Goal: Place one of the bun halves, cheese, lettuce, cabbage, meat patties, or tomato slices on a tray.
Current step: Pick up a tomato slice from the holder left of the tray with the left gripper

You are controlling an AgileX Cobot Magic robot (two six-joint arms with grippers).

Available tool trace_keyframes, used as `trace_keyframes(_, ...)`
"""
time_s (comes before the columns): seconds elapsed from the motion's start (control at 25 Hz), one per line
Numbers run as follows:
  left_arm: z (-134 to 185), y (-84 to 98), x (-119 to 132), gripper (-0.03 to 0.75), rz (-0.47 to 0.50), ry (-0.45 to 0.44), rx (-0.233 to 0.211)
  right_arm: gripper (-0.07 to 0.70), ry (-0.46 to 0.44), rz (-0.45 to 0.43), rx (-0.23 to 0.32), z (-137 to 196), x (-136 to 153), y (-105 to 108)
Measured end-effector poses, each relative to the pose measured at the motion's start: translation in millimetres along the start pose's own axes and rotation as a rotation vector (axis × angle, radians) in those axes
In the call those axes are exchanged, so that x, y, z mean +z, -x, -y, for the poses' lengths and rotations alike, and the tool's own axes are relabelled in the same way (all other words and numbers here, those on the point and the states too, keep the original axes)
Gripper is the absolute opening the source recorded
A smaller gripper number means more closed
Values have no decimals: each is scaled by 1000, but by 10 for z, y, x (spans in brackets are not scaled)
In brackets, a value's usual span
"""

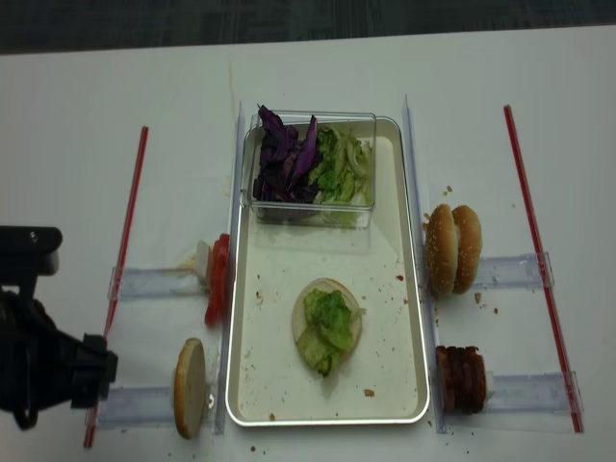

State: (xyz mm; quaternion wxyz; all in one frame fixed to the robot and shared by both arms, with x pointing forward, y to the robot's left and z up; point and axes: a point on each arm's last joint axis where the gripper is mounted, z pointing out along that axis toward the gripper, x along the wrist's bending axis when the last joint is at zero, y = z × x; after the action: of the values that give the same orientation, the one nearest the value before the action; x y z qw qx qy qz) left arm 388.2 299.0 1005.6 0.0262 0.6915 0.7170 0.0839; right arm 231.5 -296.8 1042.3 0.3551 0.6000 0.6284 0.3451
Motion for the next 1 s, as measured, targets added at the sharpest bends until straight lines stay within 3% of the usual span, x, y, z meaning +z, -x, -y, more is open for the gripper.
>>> trace_keyframes(0.2,-470,24,83,619,-39,-25,29,590,0,0,0,0,0,0)
trace_keyframes(0.56,-1278,151,296,619,-14,-41,35,590,0,0,0,0,0,0)
trace_keyframes(1.0,-1557,197,430,617,-9,-39,58,590,0,0,-2,0,0,0)
